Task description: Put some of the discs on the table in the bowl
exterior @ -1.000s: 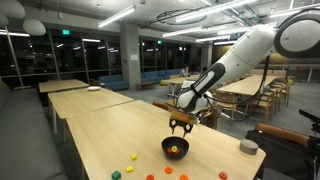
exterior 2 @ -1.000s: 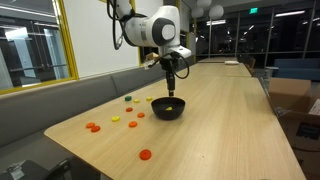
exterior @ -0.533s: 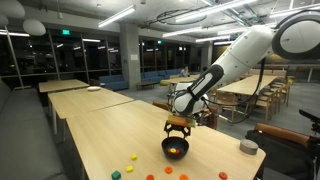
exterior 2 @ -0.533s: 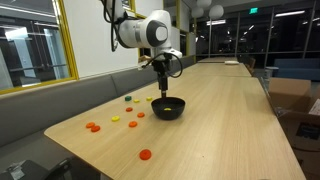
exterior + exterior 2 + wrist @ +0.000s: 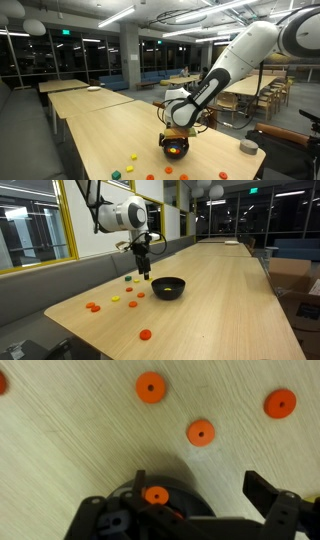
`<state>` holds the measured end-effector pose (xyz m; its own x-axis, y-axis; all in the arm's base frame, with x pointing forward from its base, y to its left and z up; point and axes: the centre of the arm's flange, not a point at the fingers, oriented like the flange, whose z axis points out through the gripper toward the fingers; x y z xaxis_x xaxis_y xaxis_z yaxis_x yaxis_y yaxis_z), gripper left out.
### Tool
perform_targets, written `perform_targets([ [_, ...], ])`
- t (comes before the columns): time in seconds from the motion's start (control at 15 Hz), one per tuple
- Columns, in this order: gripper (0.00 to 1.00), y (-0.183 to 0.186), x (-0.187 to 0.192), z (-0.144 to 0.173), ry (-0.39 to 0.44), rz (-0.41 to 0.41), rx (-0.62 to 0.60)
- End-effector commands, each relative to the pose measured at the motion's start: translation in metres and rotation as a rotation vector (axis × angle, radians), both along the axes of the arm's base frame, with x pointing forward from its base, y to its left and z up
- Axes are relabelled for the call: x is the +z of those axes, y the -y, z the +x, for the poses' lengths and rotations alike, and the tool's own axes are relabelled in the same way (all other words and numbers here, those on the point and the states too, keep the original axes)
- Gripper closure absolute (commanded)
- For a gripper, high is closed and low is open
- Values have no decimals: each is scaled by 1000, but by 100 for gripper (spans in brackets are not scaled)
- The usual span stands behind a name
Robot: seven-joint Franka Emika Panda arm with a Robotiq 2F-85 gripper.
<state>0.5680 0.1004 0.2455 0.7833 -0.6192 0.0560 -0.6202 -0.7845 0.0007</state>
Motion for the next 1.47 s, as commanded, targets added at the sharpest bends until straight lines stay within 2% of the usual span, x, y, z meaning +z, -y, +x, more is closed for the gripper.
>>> perform_targets([
  [0.0,0,-25,1,-37,5,-38,95],
  [0.13,0,-37,-6,-51,9,-40,129],
  [0.33,0,-47,-17,-70,57,-32,135],
  [0.53,0,-45,-28,-83,127,-28,98],
  [0.73,0,-36,-39,-98,169,-66,77],
  [1.0,0,-20,-52,-108,151,-120,78],
  [1.4,0,-18,-60,-110,105,-41,99],
])
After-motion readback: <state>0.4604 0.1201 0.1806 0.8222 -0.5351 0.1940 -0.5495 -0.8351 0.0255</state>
